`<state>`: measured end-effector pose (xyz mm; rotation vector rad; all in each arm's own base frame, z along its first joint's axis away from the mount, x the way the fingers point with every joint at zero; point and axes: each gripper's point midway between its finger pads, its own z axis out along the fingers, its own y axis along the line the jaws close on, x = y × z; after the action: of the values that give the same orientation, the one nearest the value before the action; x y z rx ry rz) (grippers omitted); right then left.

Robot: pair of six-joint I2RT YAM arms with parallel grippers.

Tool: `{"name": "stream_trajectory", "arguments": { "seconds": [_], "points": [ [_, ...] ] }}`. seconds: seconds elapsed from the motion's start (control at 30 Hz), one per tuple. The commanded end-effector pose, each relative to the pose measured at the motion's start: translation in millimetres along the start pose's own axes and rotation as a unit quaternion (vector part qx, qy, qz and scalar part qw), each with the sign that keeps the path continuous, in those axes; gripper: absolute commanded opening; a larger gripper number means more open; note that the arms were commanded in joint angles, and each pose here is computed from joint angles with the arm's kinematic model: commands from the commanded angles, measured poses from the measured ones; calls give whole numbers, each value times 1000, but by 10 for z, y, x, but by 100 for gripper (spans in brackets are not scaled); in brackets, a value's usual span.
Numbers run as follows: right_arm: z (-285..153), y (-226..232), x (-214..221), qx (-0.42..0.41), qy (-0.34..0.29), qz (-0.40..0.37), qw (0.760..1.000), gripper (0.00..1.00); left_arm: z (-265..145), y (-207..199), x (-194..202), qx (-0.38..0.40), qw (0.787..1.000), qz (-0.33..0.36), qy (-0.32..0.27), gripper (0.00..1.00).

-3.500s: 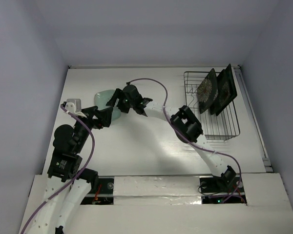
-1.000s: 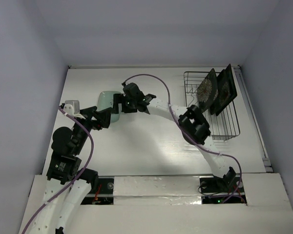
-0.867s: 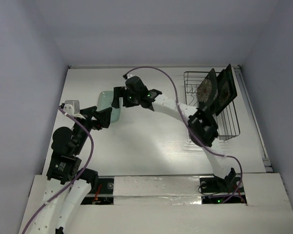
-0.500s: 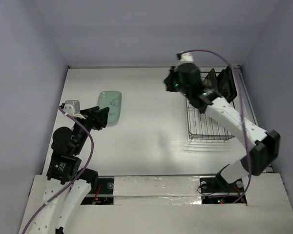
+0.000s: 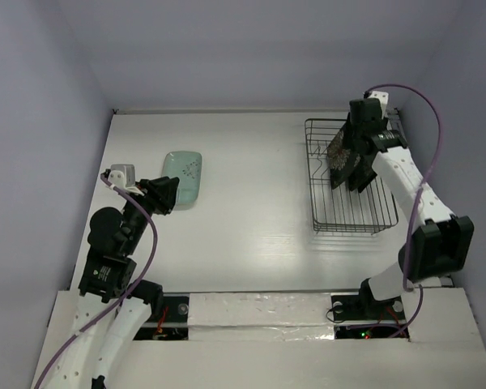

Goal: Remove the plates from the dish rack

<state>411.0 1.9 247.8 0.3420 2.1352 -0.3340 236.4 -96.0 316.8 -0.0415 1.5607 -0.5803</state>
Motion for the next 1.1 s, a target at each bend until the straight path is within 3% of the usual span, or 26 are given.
{"name": "stream_trajectory", "arguments": {
  "seconds": [0.0, 0.17, 0.27, 0.4, 0.5, 0.87, 1.07],
  "points": [
    [135, -19, -40, 11, 26, -31, 999, 58, -3, -95, -197, 14, 1000, 7, -24, 30],
    [304, -31, -103, 23, 33, -44, 998, 45, -1, -98, -192, 15, 1000, 8, -22, 33],
    [364, -68, -110, 41, 37, -60, 997, 33, -4, -106, -196, 17, 1000, 8, -23, 33],
    [383, -85, -130, 48, 41, -75, 995, 9, -7, -111, -202, 18, 1000, 8, -24, 34],
    [323, -119, -224, 49, 32, -82, 995, 0, -10, -111, -207, 18, 999, 8, -25, 35],
    [-435, -411, -963, 49, -82, -27, 995, 0, 8, -105, -189, 17, 1000, 8, -22, 36],
    [-892, -412, -1220, -1, -143, 12, 990, 0, 13, -98, -180, 16, 1000, 8, -21, 37]
  ]
}}
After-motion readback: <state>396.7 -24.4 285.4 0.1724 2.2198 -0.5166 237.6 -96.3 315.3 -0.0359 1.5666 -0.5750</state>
